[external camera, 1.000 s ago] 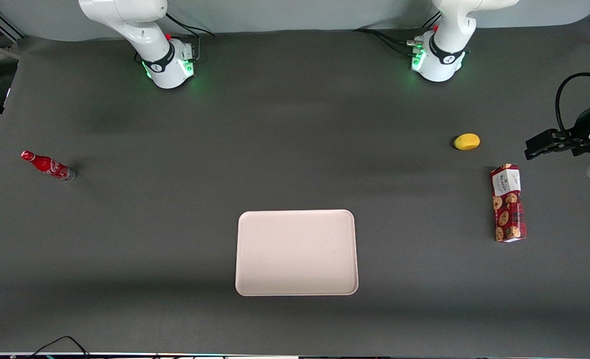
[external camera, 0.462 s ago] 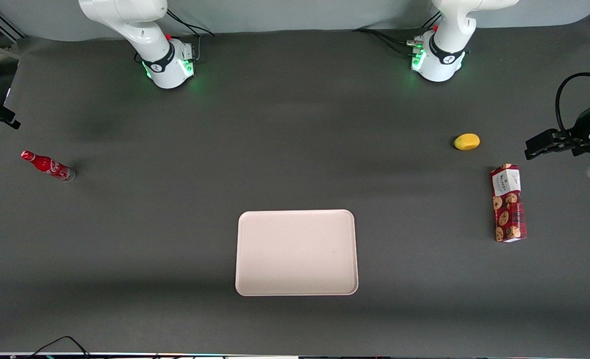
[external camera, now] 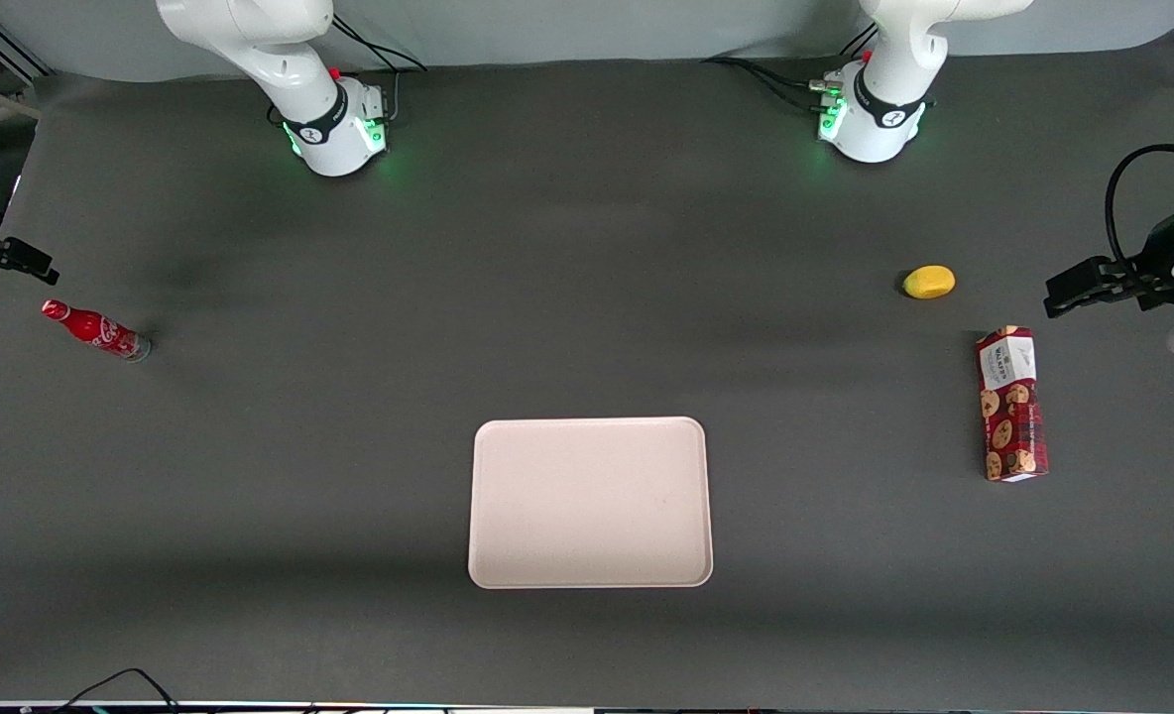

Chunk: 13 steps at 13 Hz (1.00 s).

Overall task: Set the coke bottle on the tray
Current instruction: 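Align the open right gripper over the bottle's cap end, then lower the right gripper and close it around the bottle neck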

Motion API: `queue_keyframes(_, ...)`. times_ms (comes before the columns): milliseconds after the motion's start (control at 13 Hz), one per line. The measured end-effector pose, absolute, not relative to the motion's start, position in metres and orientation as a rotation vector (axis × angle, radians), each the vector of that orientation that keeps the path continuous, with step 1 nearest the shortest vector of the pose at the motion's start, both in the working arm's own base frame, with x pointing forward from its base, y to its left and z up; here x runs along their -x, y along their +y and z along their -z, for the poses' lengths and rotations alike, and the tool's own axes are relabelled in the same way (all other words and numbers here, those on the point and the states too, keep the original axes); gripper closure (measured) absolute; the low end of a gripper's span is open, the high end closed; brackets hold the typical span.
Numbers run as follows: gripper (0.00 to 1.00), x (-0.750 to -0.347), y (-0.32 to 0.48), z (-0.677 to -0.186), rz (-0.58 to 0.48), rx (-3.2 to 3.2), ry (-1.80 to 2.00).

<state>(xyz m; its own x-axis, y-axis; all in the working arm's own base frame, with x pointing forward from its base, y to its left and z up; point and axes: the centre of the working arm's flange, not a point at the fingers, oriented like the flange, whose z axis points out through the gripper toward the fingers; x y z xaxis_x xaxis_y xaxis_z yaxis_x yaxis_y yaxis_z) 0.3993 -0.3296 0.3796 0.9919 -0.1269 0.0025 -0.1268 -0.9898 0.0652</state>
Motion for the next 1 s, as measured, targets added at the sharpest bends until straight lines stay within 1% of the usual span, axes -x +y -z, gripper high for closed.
queue_keyframes(154,0.00,-0.414,-0.329,-0.370,0.034,-3.062,-0.197)
queue_keyframes(462,0.00,-0.434,-0.319,-0.358,0.029,-3.091,-0.232)
queue_keyframes(1000,0.00,-0.442,-0.322,-0.333,0.070,-3.068,-0.246)
